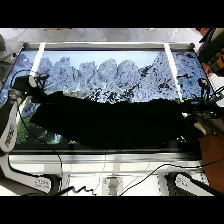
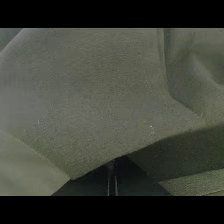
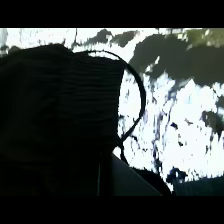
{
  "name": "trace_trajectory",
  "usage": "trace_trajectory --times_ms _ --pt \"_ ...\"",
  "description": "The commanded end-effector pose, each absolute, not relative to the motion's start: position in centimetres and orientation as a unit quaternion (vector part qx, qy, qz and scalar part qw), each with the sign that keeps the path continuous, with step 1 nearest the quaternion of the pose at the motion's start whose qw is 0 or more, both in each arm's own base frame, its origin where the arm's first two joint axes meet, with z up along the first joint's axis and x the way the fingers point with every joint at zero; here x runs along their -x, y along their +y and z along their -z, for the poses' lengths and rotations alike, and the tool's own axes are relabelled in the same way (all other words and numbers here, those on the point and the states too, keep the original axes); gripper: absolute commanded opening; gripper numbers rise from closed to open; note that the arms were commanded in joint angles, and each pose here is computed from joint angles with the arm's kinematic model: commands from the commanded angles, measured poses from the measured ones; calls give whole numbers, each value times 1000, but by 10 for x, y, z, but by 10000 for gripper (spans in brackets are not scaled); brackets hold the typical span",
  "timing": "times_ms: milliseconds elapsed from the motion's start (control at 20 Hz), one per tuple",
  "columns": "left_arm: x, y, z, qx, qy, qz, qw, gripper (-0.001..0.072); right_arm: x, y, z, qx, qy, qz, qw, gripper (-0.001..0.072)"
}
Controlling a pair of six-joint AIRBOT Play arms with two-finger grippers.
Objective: Fold the clothes and pants, and hang the long-sleeved shirts on hangers.
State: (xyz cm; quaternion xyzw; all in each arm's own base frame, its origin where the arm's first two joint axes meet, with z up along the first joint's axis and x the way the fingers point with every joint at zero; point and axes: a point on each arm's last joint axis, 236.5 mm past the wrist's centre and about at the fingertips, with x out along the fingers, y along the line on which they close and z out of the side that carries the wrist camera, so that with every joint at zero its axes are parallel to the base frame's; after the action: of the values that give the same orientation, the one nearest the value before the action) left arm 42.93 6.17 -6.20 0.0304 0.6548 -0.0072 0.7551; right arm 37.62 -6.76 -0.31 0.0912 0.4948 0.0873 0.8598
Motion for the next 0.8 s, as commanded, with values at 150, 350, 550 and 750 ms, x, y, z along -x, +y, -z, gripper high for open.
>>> trace_trajectory --times_ms 150,350,550,750 --pt "-364 78 29 -38 591 -44 804 9 -347 -62 -9 -72 500 -81 859 19" --pt "-416 75 -16 -39 458 -47 887 10 -355 -53 -29 -90 464 -83 877 19" --pt "-460 41 -4 -43 406 -14 913 531 -361 -55 -31 -96 452 -77 884 20" --pt "-485 15 5 -55 372 10 926 688 -362 -56 -32 -96 449 -75 885 20"
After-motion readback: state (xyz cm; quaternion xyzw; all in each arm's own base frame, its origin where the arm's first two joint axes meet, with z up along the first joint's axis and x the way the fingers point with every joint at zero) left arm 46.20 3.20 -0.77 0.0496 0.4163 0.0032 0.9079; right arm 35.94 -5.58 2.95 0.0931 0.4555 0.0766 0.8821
